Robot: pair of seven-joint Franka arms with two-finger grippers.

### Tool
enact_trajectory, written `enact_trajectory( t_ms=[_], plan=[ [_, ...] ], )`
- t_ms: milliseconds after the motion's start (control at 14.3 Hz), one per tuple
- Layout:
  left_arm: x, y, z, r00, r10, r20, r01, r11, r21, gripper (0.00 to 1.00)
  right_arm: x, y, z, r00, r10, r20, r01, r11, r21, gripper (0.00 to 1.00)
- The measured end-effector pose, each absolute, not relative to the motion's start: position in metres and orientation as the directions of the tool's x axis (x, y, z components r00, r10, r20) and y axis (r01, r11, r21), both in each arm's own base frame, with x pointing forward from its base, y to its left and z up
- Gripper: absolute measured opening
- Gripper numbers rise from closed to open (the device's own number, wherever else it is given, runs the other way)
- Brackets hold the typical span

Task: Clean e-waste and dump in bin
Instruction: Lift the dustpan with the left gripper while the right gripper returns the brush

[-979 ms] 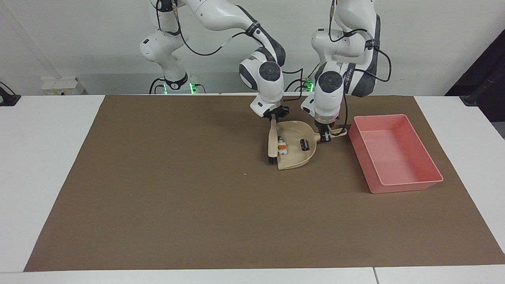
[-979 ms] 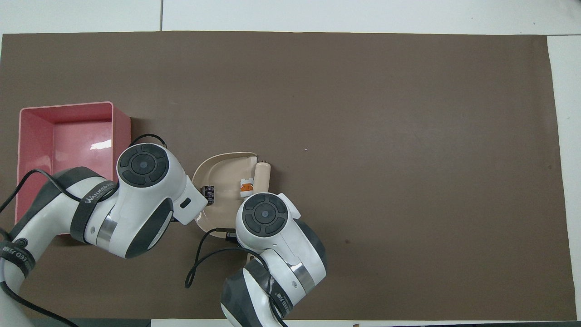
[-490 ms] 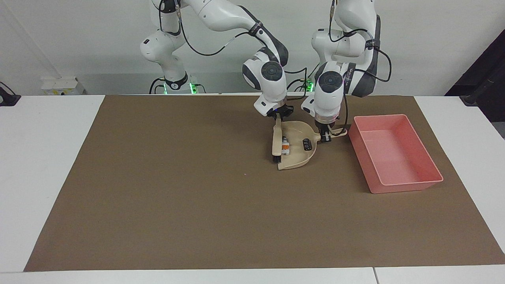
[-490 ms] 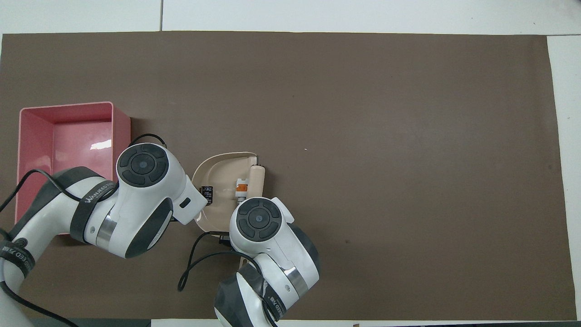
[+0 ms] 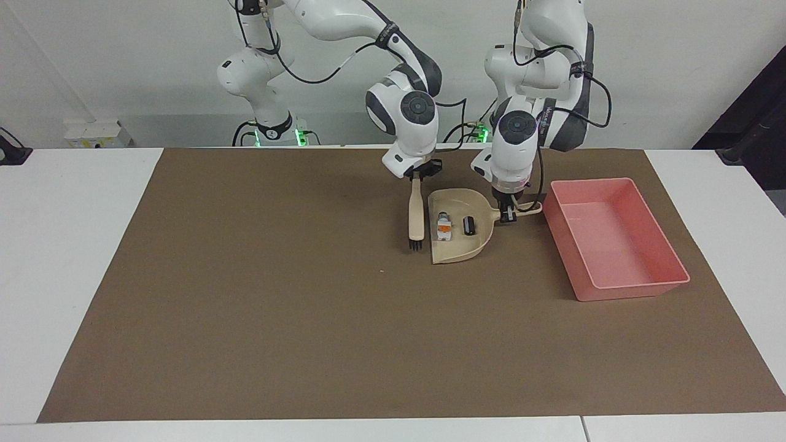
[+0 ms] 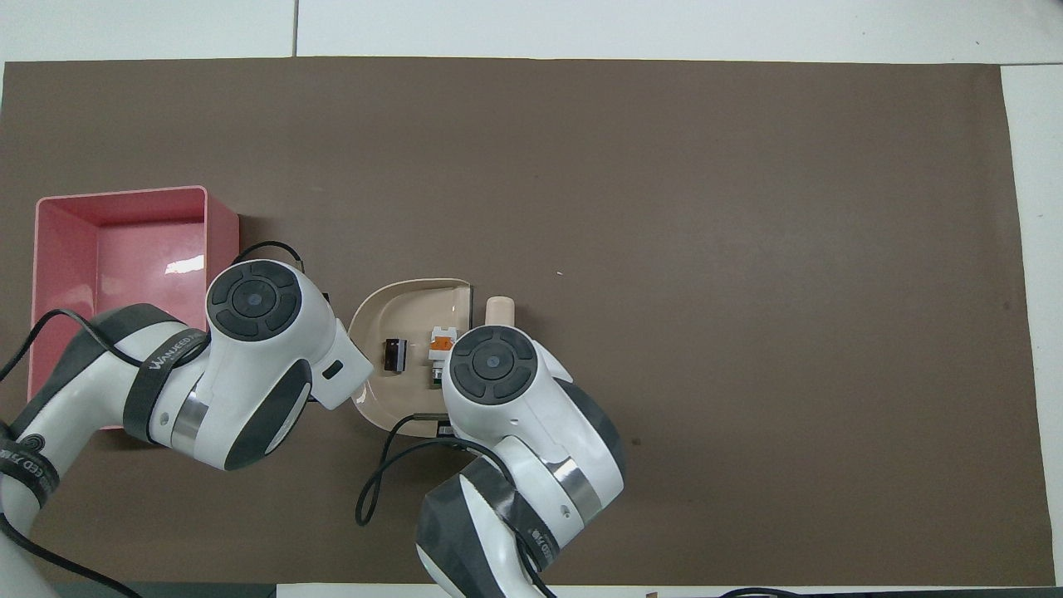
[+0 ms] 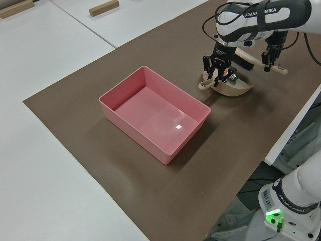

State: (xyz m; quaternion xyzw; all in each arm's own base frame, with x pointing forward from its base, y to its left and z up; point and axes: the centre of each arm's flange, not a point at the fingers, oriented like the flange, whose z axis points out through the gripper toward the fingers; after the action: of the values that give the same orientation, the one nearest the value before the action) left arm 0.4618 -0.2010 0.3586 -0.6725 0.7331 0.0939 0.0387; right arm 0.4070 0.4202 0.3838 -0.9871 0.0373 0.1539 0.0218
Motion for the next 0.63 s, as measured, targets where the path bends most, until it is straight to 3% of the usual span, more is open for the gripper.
enact_trajectory(
  t_ms=[350,629],
  plan=[
    [0.474,-0.179,0.368,-0.077,-0.992,-0.103,-0.993,0.067,0.099,0.33,0.445,0.292,0.452,0.933,-0.043,-0.356,-0.047,-0.999,-0.003,0.26],
    [0.48,-0.169,0.398,-0.059,-0.998,-0.032,-0.996,0.057,0.071,0.33,0.462,0.171,0.462,0.932,-0.022,-0.362,-0.032,-0.999,-0.022,0.26]
  ],
)
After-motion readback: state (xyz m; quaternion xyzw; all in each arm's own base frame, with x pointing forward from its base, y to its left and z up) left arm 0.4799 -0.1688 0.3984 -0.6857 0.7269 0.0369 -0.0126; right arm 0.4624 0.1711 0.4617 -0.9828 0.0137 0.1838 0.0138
